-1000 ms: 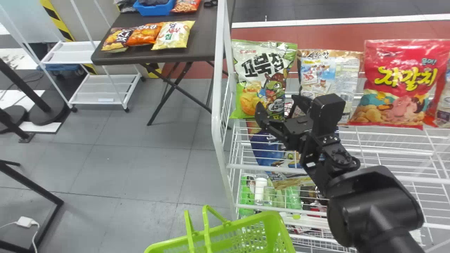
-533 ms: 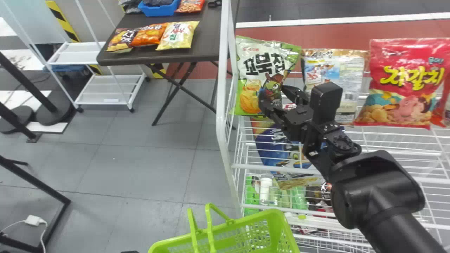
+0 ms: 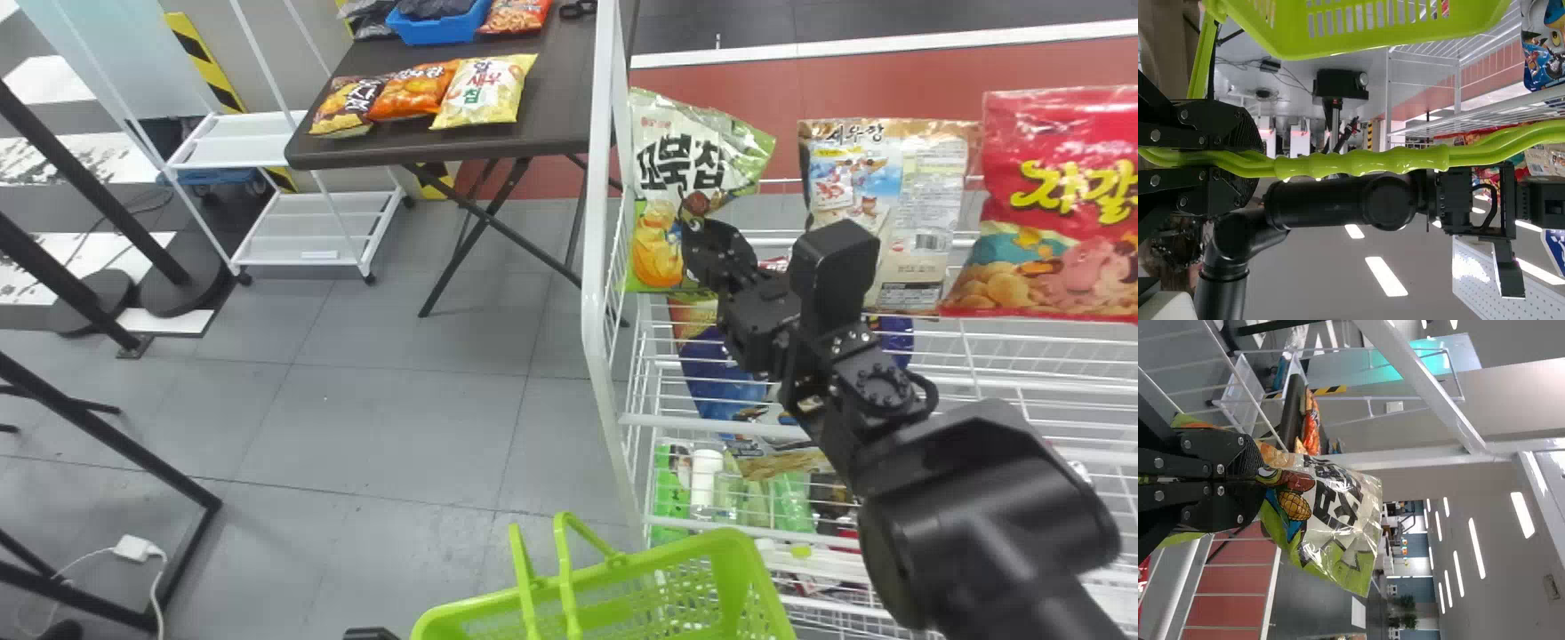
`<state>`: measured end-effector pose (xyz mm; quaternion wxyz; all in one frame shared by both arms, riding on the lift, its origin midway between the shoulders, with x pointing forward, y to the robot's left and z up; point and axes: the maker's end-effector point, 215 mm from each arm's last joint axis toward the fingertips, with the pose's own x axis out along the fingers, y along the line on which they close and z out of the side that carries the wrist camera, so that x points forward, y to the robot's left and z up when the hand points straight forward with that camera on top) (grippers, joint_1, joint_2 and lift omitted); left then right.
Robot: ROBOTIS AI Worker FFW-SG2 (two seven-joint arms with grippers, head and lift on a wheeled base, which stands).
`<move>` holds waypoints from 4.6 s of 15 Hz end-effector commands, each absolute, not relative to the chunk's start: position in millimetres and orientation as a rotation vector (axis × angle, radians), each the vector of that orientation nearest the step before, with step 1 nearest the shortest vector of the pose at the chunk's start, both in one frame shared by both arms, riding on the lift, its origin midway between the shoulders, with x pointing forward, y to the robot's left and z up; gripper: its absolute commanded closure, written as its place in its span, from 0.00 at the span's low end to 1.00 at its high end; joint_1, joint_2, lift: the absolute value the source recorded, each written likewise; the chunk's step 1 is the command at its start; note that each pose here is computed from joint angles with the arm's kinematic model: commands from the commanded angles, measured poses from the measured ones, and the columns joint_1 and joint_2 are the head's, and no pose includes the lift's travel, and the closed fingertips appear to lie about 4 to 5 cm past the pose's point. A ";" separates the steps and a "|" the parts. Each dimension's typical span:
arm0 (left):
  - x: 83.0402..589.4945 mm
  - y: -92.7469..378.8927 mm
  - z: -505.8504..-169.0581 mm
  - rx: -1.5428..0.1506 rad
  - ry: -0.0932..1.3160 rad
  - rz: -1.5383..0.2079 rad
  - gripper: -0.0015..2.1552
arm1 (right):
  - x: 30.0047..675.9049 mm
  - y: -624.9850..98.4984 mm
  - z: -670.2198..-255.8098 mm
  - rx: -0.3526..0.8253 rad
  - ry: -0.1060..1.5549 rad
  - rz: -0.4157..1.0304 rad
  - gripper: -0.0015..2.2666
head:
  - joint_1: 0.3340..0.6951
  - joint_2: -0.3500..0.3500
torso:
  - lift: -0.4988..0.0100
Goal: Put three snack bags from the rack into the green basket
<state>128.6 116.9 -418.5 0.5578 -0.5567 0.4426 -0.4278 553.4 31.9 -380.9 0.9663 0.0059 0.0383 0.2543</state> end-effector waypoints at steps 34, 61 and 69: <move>187.5 116.8 -400.7 -1.281 0.978 -1.054 1.00 | 319.6 -82.7 -393.1 0.515 0.614 0.612 0.02 | 1.00 0.75 | 0.98; 180.5 124.0 -411.4 -1.334 0.985 -1.029 1.00 | 544.7 -101.0 -387.4 0.092 0.205 0.247 1.00 | 1.00 0.55 | 0.98; 186.9 120.7 -409.1 -1.328 0.981 -1.041 1.00 | 364.5 -76.7 -394.6 0.313 0.620 0.471 1.00 | 1.00 0.57 | 0.98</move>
